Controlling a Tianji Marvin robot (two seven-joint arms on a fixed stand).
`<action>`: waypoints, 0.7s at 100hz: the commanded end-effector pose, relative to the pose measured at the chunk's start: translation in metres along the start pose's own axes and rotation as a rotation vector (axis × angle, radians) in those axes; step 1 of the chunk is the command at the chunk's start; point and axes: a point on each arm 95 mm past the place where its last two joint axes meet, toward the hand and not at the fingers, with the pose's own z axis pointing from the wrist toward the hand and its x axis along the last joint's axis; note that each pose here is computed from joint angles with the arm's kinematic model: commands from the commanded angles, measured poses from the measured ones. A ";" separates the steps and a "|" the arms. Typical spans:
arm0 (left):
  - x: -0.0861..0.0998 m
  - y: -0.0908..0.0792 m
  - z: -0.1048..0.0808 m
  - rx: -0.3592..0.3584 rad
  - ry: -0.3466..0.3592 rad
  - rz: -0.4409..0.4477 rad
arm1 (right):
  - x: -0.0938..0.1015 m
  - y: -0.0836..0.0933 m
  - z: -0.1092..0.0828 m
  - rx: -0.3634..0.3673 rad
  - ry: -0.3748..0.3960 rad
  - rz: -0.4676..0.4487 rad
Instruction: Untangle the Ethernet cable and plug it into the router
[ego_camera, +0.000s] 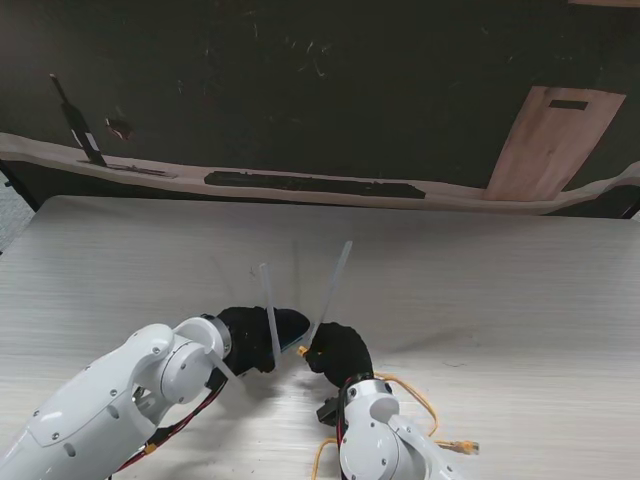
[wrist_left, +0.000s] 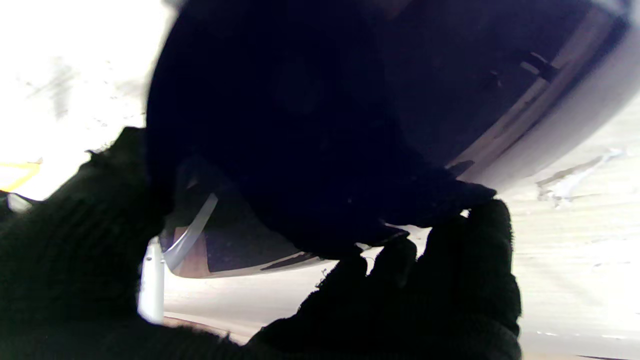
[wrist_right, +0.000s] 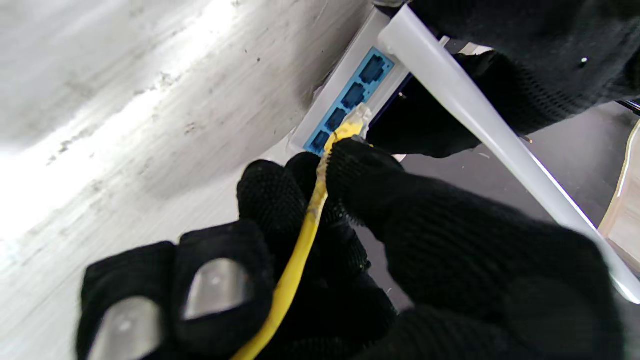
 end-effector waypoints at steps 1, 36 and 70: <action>0.005 0.047 0.004 -0.131 0.000 -0.036 | 0.004 -0.005 -0.003 0.021 -0.001 0.012; 0.010 0.050 0.005 -0.116 -0.032 -0.093 | 0.001 -0.003 -0.002 -0.035 -0.022 0.002; 0.010 0.051 0.003 -0.136 -0.051 -0.138 | -0.002 0.000 0.003 -0.069 -0.049 0.000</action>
